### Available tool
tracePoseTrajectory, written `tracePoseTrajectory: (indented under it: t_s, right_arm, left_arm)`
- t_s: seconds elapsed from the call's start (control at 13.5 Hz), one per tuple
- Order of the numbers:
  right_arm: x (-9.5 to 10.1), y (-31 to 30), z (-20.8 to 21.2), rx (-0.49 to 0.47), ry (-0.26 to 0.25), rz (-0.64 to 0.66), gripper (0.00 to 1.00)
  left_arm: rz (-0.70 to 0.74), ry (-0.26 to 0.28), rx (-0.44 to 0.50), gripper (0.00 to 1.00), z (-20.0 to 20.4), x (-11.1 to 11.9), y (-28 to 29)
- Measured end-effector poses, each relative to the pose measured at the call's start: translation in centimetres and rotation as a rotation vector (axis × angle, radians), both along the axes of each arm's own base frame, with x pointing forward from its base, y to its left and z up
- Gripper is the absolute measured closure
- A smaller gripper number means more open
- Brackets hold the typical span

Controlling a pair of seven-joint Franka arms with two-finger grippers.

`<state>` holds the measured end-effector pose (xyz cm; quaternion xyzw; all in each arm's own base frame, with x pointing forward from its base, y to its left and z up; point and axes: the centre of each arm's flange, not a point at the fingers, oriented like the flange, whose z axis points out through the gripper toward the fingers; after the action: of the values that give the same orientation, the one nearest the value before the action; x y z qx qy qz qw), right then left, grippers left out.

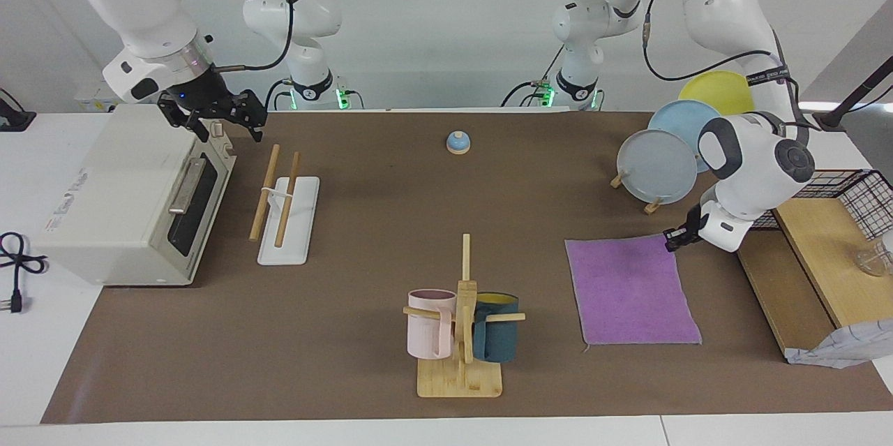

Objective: Fold towel and hang on rack

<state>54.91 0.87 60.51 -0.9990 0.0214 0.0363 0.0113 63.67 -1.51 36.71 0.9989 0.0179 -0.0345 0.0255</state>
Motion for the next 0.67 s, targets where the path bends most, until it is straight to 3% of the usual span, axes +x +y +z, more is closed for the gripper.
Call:
tracePoseTrajectory:
  t_s: [0.15,0.37,0.67]
  right_arm:
    - [0.0,0.0,0.0,0.0,0.0,0.0,0.0]
    - [0.0,0.0,0.0,0.0,0.0,0.0,0.0]
    - [0.0,0.0,0.0,0.0,0.0,0.0,0.0]
  left_arm:
    - [-0.108,-0.018,0.041,0.99,1.8,-1.2,-8.4]
    - [-0.127,-0.06,0.088,0.99,-1.5,-4.3,-17.9]
    - [-0.054,-0.076,0.081,0.98,-6.5,-6.3,-19.8]
